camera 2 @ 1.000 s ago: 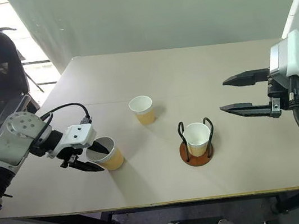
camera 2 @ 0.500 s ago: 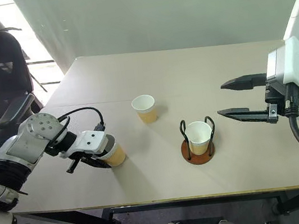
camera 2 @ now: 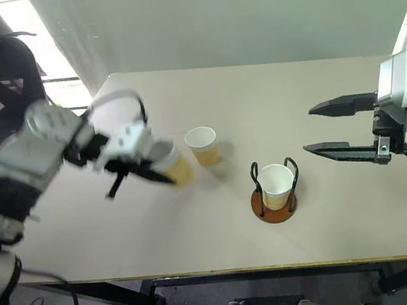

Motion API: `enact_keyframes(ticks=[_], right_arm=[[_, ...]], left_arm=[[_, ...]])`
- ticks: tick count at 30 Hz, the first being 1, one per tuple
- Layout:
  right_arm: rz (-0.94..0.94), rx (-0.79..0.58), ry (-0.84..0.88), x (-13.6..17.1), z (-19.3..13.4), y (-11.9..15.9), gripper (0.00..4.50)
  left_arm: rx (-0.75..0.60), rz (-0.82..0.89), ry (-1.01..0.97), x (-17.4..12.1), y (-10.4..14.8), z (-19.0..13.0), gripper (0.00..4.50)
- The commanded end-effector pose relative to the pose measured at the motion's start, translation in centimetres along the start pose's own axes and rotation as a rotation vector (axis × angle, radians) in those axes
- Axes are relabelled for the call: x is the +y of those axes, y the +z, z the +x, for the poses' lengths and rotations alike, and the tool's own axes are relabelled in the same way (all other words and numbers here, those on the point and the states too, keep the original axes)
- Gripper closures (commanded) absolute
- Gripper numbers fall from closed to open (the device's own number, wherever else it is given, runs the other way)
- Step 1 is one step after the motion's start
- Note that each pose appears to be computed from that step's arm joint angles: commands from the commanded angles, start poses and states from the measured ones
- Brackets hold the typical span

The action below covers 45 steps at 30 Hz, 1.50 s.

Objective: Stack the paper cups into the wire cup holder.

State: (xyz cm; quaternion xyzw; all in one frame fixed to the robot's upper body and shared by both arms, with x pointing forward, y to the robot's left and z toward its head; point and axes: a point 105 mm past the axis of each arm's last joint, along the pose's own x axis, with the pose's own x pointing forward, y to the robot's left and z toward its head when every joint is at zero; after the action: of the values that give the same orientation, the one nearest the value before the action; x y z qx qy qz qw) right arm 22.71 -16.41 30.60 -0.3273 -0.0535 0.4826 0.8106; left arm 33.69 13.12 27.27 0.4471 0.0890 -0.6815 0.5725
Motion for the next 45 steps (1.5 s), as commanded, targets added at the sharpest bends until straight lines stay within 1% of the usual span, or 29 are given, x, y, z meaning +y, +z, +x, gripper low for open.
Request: enact_keyframes(ticks=[1,4,6,8,12,19,22,24,28,32,36,45], right_arm=[[-0.077,-0.001,-0.068,-0.9,-1.1,1.2,1.92],[-0.090,0.000,-0.081,-0.7,-1.1,1.4,1.92],[-0.101,-0.001,-0.095,-0.6,-1.0,1.6,1.92],[-0.107,0.001,-0.105,-0.5,-0.9,1.7,1.92],[-0.133,0.012,-0.136,0.1,-0.8,2.2,1.92],[-0.118,0.042,-0.195,1.4,-1.0,2.3,1.92],[-0.101,0.056,-0.225,2.4,-1.4,2.4,1.92],[-0.095,0.058,-0.236,2.8,-1.4,2.5,1.92],[-0.087,0.057,-0.243,3.1,-1.1,2.8,1.92],[-0.088,0.063,-0.252,3.0,-1.1,3.1,1.92],[-0.099,0.079,-0.289,2.6,-2.1,3.6,1.92],[-0.085,0.144,-0.338,3.3,-3.8,3.6,1.92]], left_arm=[[-0.066,0.127,-0.057,1.3,4.3,0.0,4.48],[-0.060,0.223,-0.105,2.0,6.5,0.8,4.48],[-0.038,0.282,-0.150,2.2,7.3,1.9,4.48],[-0.029,0.312,-0.180,2.3,7.5,2.6,4.48],[0.007,0.416,-0.271,2.3,8.1,5.0,4.48],[0.043,0.512,-0.286,3.4,9.1,6.7,4.48],[0.042,0.563,-0.267,4.2,10.4,7.4,4.48],[0.019,0.576,-0.256,4.4,11.3,7.7,4.48],[-0.026,0.590,-0.276,4.2,12.2,8.7,4.48],[-0.044,0.596,-0.313,3.6,12.2,9.6,4.48],[-0.053,0.589,-0.338,3.3,11.8,10.4,4.48],[-0.049,0.592,-0.365,3.0,11.2,12.0,4.48]])
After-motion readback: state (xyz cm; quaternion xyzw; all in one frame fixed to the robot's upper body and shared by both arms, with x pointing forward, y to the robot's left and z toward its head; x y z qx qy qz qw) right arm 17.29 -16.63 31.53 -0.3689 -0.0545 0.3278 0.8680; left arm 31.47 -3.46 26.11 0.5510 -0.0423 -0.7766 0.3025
